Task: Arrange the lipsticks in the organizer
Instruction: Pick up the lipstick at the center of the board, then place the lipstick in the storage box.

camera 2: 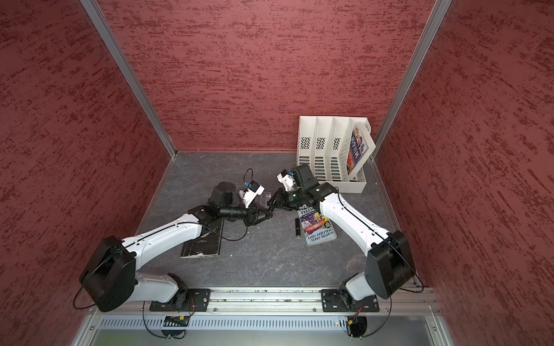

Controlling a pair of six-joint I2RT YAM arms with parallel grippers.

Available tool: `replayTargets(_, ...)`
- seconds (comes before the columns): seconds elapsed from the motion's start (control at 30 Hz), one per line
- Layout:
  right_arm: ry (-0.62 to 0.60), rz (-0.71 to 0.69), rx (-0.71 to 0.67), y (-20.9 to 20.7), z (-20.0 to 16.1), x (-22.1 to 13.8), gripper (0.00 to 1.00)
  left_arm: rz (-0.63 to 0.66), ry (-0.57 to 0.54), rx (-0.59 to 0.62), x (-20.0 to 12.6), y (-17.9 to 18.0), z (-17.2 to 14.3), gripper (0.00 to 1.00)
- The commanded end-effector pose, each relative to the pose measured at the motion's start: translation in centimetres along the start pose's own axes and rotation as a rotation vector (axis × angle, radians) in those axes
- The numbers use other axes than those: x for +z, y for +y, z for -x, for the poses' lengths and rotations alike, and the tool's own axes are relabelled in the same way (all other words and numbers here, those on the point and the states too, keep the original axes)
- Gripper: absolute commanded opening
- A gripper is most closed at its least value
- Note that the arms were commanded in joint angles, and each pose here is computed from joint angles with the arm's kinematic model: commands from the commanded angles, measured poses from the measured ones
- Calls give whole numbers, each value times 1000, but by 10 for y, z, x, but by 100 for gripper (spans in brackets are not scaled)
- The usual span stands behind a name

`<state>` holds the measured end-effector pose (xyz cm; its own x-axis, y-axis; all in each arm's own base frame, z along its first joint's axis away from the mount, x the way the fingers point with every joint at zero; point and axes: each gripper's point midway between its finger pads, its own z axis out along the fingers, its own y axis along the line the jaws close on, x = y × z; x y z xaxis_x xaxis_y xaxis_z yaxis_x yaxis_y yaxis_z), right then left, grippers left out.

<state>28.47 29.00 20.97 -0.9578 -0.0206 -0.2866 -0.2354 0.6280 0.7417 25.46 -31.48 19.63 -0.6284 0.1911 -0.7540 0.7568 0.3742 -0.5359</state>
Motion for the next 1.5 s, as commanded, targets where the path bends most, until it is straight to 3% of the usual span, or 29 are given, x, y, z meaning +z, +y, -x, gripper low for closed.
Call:
replayTargets(0.0, -66, -43, 0, 1, 12, 7, 18, 45, -59, -20, -5, 3, 15, 67)
replayTargets(0.07, -147, -79, 34, -6, 27, 9, 17, 92, -89, -71, -15, 11, 20, 77)
replayTargets(0.13, -263, -117, 60, -13, 48, 9, 16, 240, -136, -146, -36, 39, 27, 81)
replayTargets(0.23, -479, -282, -11, -21, 79, 11, 17, 660, -213, -300, -96, 109, 20, 86)
replayTargets(0.3, -566, -371, -98, -16, 95, 18, 17, 937, -259, -340, -143, 138, 15, 94)
replayTargets(0.4, -616, -460, -182, -18, 110, 42, 17, 1153, -328, -420, -190, 151, 13, 100)
replayTargets(0.53, -669, -501, -222, -21, 125, 63, 16, 1043, -298, -455, -190, 155, 7, 100)
replayTargets(0.67, -652, -515, -242, -26, 134, 87, 16, 903, -355, -381, -178, 141, 13, 94)
replayTargets(1.47, -594, -625, -239, -68, 130, 122, 17, 844, -354, -262, -158, 120, 23, 88)
